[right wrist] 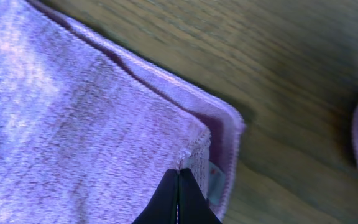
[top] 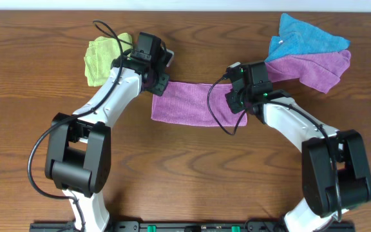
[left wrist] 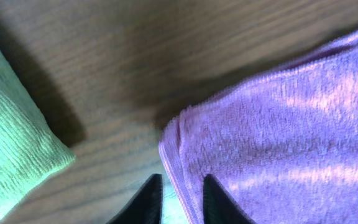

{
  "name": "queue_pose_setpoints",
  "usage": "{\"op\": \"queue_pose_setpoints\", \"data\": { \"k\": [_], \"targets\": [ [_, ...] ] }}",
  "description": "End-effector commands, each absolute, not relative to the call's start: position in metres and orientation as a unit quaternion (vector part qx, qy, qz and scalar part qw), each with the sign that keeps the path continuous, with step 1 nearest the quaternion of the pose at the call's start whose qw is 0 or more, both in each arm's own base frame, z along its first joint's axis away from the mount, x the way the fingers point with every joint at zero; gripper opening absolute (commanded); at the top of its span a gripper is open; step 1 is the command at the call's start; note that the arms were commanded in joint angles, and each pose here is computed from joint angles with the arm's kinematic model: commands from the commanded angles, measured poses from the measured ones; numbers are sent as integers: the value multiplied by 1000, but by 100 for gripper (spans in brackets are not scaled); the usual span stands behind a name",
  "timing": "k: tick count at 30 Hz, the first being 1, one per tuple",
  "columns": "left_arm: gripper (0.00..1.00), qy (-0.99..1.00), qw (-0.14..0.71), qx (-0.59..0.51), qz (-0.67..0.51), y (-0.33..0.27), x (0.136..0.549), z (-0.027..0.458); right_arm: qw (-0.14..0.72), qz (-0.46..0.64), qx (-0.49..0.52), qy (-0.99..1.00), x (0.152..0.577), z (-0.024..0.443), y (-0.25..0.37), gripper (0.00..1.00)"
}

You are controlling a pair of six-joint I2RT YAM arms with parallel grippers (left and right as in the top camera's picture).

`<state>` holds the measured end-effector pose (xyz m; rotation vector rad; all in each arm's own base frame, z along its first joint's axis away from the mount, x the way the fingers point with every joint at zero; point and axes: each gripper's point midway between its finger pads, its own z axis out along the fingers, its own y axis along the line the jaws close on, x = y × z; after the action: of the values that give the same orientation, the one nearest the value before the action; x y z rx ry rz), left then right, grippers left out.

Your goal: Fold the cloth

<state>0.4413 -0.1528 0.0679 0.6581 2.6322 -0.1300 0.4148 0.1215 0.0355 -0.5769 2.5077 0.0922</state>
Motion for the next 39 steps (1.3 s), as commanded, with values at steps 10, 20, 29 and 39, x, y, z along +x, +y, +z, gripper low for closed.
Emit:
{"op": "queue_pose_setpoints", "data": {
  "k": [10, 20, 29, 39],
  "targets": [
    [34, 913, 244, 319, -69, -173, 464, 51, 307, 18, -200, 930, 427, 54, 115, 1],
    [32, 916, 235, 317, -69, -160, 473, 21, 317, 19, -199, 927, 431, 57, 116, 1],
    [32, 912, 242, 314, -106, -169, 474, 24, 317, 20, -195, 928, 431, 56, 116, 1],
    [32, 917, 232, 303, -121, -172, 469, 23, 317, 21, -193, 928, 431, 56, 116, 1]
  ]
}}
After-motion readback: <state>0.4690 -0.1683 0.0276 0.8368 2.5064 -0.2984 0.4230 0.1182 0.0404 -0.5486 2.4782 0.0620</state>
